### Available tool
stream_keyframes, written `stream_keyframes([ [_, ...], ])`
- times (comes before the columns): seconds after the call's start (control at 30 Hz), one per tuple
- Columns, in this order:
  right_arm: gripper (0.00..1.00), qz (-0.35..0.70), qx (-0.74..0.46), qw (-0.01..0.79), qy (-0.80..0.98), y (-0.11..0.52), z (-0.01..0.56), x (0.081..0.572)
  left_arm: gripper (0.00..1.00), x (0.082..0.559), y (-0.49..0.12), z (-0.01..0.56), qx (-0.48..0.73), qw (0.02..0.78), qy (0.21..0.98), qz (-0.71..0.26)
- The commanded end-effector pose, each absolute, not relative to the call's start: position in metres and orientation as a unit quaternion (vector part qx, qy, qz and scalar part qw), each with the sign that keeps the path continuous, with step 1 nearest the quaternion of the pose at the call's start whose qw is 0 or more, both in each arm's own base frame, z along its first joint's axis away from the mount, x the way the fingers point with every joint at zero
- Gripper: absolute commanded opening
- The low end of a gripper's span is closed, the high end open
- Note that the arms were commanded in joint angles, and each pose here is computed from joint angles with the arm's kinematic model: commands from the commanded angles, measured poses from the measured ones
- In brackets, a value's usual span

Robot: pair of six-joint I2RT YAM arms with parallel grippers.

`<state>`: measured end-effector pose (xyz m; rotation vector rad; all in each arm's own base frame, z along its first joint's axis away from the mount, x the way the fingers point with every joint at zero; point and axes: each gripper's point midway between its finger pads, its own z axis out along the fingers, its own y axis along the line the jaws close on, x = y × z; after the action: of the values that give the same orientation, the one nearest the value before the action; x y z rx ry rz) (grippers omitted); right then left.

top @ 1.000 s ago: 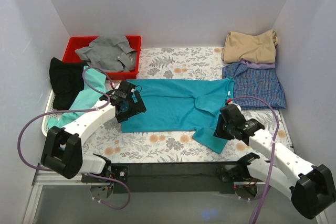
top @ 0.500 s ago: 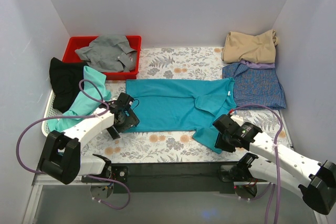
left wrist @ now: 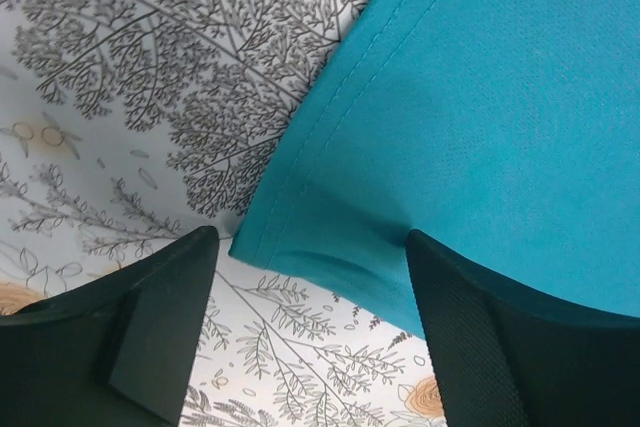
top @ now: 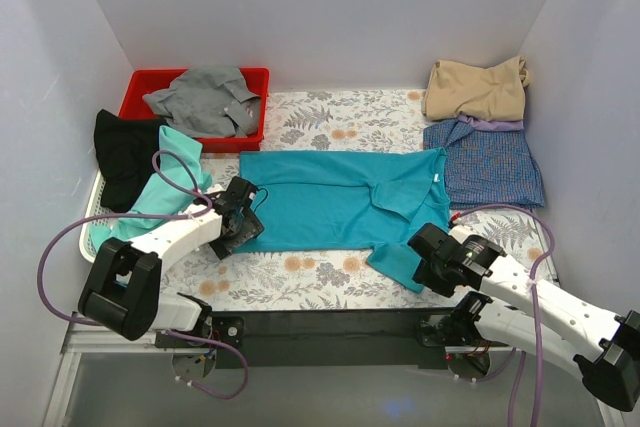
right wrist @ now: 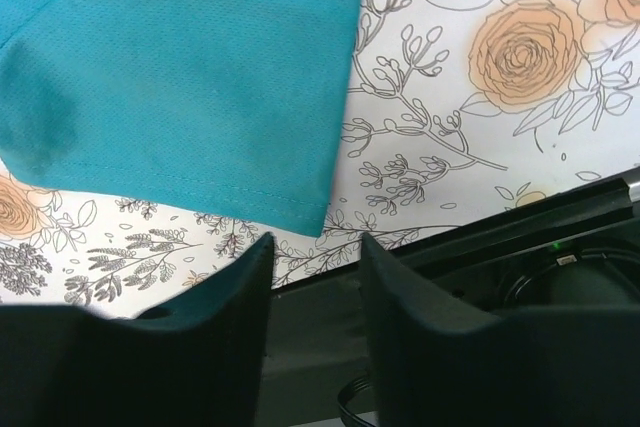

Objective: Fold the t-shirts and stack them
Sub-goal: Fold the tshirt

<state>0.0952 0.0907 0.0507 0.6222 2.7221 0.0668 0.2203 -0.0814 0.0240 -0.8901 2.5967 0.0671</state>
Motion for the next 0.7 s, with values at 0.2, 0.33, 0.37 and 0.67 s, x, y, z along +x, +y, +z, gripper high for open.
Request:
stream_keyframes([
  [0.2, 0.61, -0.033, 0.238, 0.155, 0.958, 0.081, 0.042, 0.088, 0.91, 0.228, -0.086, 0.015, -0.301, 0.208, 0.931, 0.013],
  [0.33, 0.6, -0.01, 0.23, 0.166, 0.959, 0.095, 0.04, 0.097, 0.92, 0.226, -0.087, 0.012, -0.297, 0.206, 0.932, 0.009],
  [0.37, 0.6, -0.014, 0.231, 0.171, 0.958, 0.094, 0.04, 0.1, 0.92, 0.227, -0.087, 0.012, -0.295, 0.206, 0.933, 0.008],
  [0.67, 0.58, -0.013, 0.224, 0.172, 0.959, 0.101, 0.028, 0.104, 0.87, 0.221, -0.091, 0.005, -0.287, 0.196, 0.938, -0.004],
])
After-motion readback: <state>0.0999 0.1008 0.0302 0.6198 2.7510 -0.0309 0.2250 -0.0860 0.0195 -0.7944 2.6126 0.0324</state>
